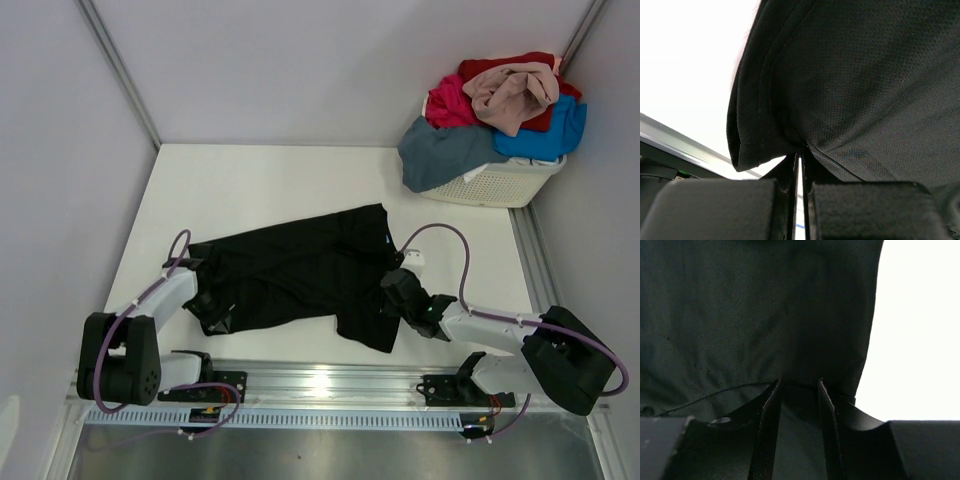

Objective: Fold and stack the t-shirts
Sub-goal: Grap the side of the flattened tshirt closest away from the robot with both arms, then fold the other side of the tshirt into a rectangle

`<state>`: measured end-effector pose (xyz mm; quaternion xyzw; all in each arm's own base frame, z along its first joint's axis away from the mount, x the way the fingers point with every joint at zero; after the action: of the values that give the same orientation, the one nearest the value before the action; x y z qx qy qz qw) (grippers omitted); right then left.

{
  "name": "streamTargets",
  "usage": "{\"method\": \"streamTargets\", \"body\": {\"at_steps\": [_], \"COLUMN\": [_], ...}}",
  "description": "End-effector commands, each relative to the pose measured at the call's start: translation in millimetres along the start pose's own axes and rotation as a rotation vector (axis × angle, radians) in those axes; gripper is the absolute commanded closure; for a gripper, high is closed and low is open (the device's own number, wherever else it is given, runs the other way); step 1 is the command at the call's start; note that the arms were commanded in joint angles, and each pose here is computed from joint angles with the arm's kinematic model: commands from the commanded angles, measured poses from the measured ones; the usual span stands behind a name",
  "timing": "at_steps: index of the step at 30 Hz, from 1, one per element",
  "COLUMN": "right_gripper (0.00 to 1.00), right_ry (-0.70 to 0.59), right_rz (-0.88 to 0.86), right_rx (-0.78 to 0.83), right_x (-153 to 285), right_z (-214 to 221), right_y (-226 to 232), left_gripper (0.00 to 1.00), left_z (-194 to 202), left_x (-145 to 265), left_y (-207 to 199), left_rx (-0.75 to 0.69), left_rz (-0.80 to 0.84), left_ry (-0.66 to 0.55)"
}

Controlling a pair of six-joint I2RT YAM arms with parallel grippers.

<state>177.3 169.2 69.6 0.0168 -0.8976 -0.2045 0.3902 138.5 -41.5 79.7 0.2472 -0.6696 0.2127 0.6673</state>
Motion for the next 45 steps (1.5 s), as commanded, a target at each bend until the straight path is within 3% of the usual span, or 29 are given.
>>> {"method": "streamTargets", "body": {"at_steps": [1, 9, 11, 12, 13, 16, 31, 45], "right_gripper": [0.62, 0.56, 0.62, 0.69, 0.82, 1.0, 1.0, 1.0], "right_ry": [-0.02, -0.002, 0.004, 0.008, 0.012, 0.007, -0.306, -0.34], "right_rz": [0.033, 0.068, 0.063, 0.066, 0.067, 0.065, -0.086, -0.063], "right_rx": [-0.022, -0.01, -0.012, -0.015, -0.015, -0.014, 0.041, 0.068], "right_x": [-0.2, -4.5, -5.5, -6.5, -6.8, -5.5, 74.4, 27.5], "right_z": [4.3, 12.3, 14.8, 16.1, 17.0, 13.6, -97.6, -145.0], "right_y": [-6.1, -13.8, -14.3, -14.8, -15.3, -12.0, 46.6, 82.4], "left_gripper": [1.0, 0.99, 1.0, 1.0, 1.0, 0.99, 0.99, 0.99], "left_z": [-2.0, -2.6, -3.1, -3.9, -5.2, -5.9, -35.2, -84.9], "left_x": [-3.2, -4.9, -3.6, -3.1, -0.5, 5.4, 107.7, 127.8], "left_y": [-5.8, -12.8, -12.1, -12.1, -13.0, -12.6, -1.4, -31.1], "left_rx": [-0.015, -0.034, -0.035, -0.031, -0.034, -0.046, -0.173, -0.237], "left_rz": [0.047, 0.126, 0.133, 0.135, 0.144, 0.149, 0.23, 0.152], "left_ry": [-0.024, -0.041, -0.06, -0.066, -0.081, -0.091, -0.512, -0.575]}}
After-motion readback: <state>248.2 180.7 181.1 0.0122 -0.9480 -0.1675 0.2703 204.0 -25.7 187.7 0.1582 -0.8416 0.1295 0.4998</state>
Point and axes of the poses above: each gripper's point midway between its finger pads, its own x axis back along the fingers, its own y axis along the line the jaws close on, z = x × y, the point moved 7 cm from there along x, back along the fingers, and after that the axes turned 13 degrees about -x, right-handed, at the moved point
